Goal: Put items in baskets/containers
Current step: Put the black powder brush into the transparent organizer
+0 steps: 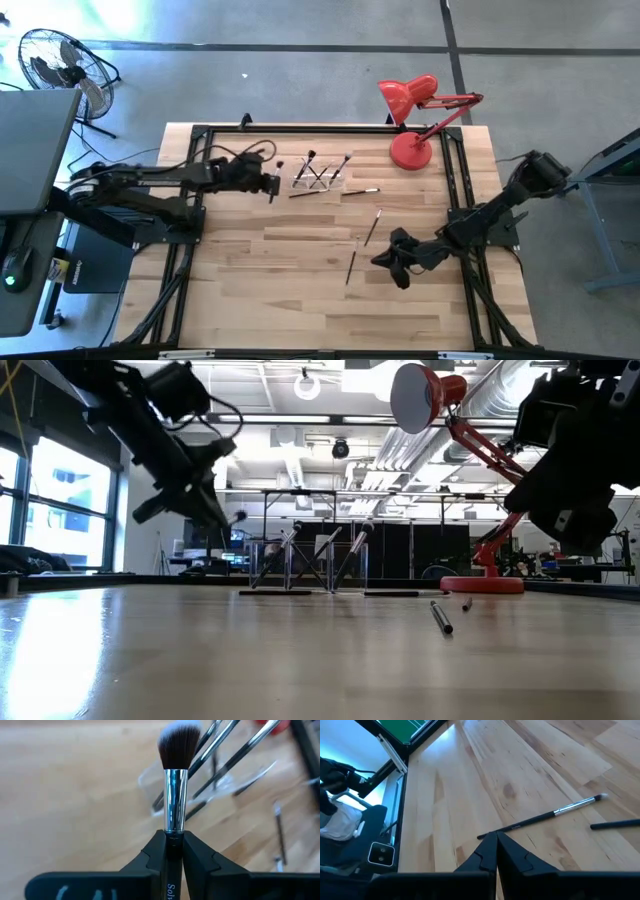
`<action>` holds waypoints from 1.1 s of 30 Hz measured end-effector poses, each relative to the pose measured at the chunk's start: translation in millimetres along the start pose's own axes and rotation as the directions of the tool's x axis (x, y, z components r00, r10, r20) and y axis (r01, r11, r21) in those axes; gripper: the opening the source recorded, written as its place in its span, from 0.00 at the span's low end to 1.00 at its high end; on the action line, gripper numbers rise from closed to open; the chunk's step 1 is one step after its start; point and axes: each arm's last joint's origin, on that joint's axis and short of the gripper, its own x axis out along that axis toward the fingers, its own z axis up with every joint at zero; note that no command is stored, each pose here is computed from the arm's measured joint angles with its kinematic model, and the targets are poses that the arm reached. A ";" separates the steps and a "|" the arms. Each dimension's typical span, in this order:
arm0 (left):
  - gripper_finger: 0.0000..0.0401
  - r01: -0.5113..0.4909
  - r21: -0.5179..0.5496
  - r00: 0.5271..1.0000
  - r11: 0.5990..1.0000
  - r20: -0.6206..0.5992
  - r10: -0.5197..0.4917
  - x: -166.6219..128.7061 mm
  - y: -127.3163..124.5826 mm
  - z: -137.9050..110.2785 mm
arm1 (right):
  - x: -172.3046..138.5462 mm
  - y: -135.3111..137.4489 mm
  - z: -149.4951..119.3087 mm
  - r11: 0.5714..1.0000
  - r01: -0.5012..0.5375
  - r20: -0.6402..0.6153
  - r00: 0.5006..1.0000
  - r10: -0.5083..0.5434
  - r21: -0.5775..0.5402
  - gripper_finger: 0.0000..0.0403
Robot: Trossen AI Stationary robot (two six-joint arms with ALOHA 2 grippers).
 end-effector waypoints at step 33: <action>0.08 0.108 0.560 0.877 0.821 0.336 -0.344 22.7 -38.2 27.7 | 0.4 -1.1 3.7 0.998 0.056 0.096 0.994 -0.055 -0.012 0.00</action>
